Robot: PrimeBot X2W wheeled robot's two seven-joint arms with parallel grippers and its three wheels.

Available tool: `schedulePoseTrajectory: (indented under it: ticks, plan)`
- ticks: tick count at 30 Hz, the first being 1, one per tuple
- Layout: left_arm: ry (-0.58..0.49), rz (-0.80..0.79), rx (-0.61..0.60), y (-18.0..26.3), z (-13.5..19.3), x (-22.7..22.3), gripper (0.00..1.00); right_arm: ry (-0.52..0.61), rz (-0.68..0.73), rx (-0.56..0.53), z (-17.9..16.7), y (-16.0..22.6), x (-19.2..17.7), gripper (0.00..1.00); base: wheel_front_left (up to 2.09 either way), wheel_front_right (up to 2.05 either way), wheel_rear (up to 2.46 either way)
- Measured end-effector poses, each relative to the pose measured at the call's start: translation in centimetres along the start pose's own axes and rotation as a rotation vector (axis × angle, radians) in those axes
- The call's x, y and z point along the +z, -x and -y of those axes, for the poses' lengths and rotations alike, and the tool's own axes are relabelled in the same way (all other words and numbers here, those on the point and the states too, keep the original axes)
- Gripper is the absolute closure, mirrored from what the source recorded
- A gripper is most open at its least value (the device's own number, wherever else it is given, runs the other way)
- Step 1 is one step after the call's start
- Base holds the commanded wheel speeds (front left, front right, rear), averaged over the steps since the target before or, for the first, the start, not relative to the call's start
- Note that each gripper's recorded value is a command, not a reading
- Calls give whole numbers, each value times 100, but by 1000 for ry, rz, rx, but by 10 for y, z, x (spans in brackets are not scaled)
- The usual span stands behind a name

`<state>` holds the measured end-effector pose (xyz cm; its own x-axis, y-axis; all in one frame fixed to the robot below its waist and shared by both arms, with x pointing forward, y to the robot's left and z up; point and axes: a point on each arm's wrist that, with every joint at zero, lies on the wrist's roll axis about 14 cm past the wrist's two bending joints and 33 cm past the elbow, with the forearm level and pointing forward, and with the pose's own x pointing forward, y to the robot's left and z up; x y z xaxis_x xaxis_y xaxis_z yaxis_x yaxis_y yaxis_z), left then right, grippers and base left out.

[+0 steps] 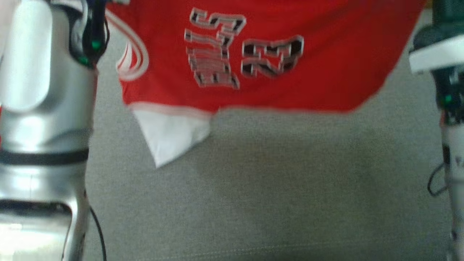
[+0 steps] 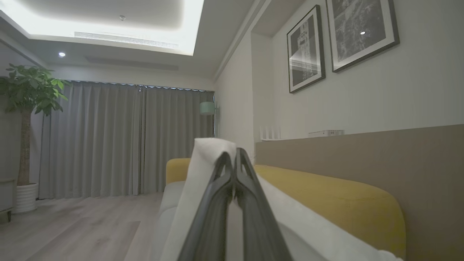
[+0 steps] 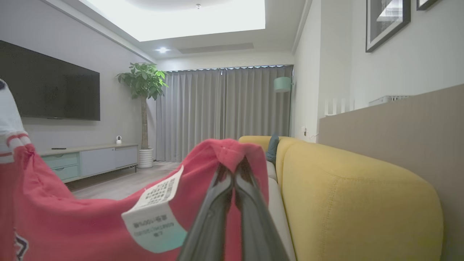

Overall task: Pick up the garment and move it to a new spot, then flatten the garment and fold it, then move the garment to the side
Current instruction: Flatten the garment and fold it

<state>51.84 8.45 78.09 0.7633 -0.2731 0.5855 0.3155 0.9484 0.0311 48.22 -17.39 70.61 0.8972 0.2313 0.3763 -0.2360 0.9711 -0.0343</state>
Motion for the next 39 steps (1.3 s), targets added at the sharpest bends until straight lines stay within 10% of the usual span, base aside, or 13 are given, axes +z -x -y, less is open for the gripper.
schedulePoseTrajectory:
  ticks: [15, 25, 39]
  plan:
    - [51, -42, 69, -56, -23, -60, 100, -3, -31, 28, 0, -94, -67, 100, 0, 0, 0]
    - [192, -531, 223, 70, -46, -263, 100, -77, -377, 44, -15, -69, -225, 100, 0, 0, 0]
    - [271, -689, 326, 180, -41, -291, 100, -241, -532, -28, -28, 30, -282, 100, 0, 0, 0]
